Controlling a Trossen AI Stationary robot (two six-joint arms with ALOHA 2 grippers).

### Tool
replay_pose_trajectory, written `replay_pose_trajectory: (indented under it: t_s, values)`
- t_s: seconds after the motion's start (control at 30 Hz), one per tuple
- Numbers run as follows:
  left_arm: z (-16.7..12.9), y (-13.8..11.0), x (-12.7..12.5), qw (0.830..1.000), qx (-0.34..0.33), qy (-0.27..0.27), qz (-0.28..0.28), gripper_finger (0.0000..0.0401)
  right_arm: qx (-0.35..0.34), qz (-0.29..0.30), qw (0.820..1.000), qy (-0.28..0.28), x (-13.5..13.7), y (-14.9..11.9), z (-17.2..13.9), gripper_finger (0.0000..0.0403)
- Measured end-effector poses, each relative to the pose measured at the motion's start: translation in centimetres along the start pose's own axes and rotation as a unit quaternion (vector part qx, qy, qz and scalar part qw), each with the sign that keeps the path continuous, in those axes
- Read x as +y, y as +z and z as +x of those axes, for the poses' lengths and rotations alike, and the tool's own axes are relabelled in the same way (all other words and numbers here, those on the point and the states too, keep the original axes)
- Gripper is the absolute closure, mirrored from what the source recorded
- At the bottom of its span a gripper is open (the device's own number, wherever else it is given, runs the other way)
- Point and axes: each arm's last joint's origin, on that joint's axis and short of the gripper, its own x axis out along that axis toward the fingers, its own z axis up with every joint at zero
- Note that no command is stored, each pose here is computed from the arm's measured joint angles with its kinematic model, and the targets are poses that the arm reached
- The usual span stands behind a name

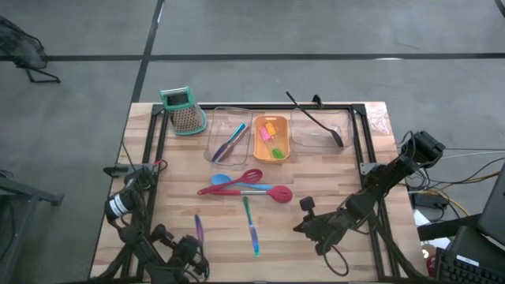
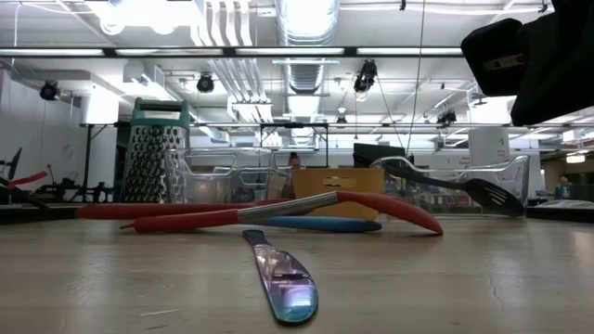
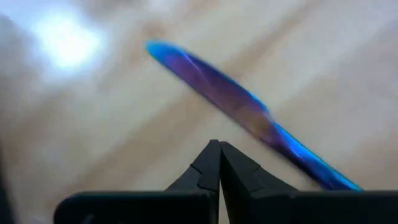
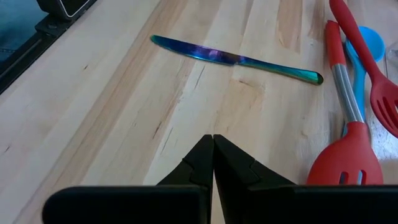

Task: Pick & Place Kitchen Items
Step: Put the left blue knife into the left transparent bin

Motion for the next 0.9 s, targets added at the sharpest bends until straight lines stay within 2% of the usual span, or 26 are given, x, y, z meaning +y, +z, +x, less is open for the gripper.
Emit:
replay_pose_trajectory:
  t_s: [0.17, 0.3, 0.43, 0.9]
  values:
    - [0.8, 0.9, 0.0, 0.998, -0.054, -0.001, 0.007, 0.0397, 0.000, 0.001, 1.000, -0.001, -0.1, 0.0, 0.0, 0.0394]
    - [2.3, 1.3, -0.2, 0.999, -0.029, 0.014, 0.021, 0.0395, 0.000, 0.001, 1.000, -0.001, -0.1, 0.0, 0.0, 0.0394]
    - [3.4, 1.5, -0.6, 0.999, -0.014, 0.004, 0.034, 0.0390, 0.000, 0.001, 1.000, -0.001, -0.1, 0.0, 0.0, 0.0394]
    - [2.2, 1.0, -2.0, 0.997, 0.028, -0.066, 0.003, 0.0390, 0.001, 0.002, 1.000, -0.001, -0.1, -0.1, 0.0, 0.0394]
